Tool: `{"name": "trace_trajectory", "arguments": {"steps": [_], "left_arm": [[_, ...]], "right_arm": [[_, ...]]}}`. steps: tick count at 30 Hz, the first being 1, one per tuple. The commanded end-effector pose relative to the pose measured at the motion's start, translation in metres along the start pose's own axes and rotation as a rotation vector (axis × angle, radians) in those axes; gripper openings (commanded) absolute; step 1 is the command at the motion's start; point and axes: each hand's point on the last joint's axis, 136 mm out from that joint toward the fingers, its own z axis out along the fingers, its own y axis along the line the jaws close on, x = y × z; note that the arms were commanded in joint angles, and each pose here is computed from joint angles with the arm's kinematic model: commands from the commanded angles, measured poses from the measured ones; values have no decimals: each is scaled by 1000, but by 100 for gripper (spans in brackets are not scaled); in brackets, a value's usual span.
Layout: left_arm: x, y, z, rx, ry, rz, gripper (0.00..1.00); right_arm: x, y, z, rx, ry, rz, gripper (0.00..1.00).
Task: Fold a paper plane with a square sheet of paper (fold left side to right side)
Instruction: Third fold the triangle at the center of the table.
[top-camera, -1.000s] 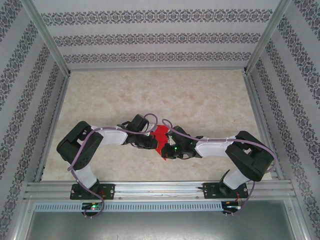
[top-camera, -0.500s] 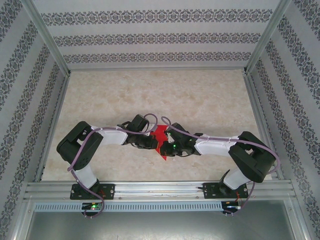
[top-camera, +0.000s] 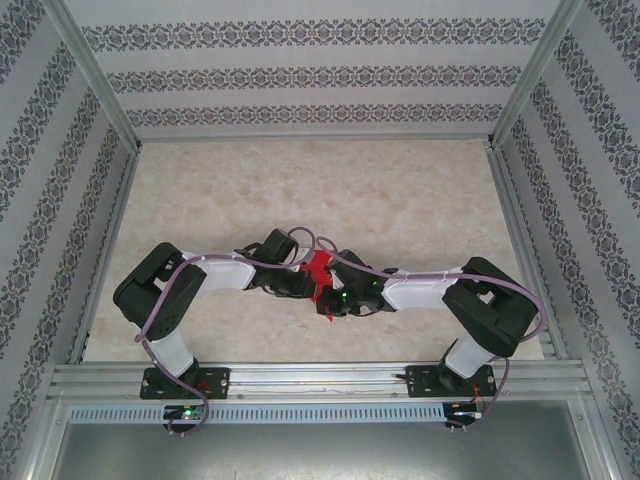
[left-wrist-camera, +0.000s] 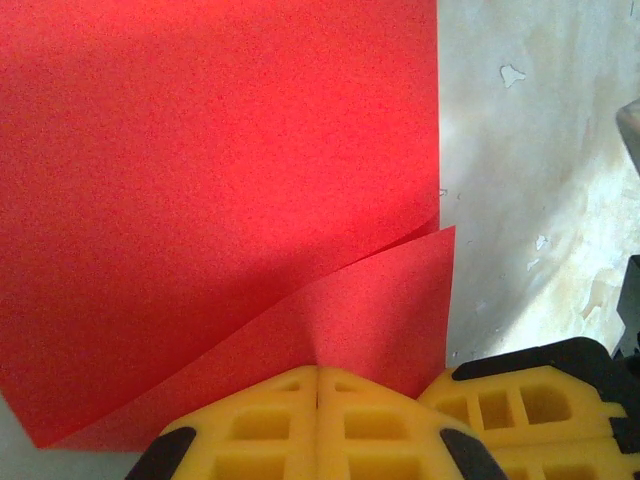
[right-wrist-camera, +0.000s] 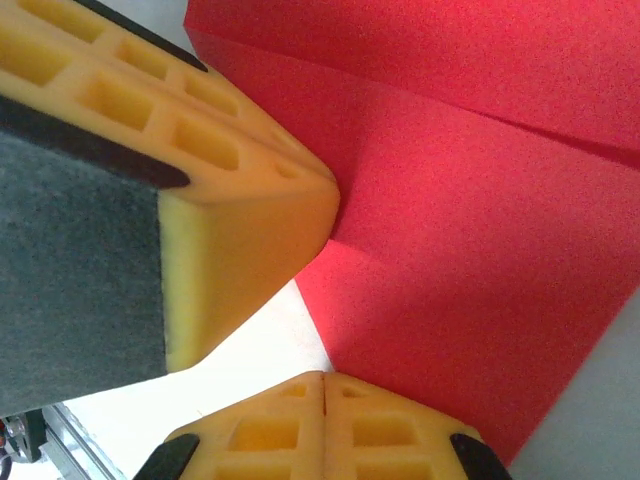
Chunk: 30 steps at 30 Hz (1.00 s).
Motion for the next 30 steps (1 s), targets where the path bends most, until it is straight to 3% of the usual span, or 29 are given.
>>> {"name": "trace_trajectory", "arguments": {"steps": [1,30], "left_arm": [[27,33,9,-130,71,-64,0],[26,41,12,-175,78,-68,0]], "right_arm": [[10,-14,5,32,17,35,0],[56,-57,-14,80,44,149,0]]}}
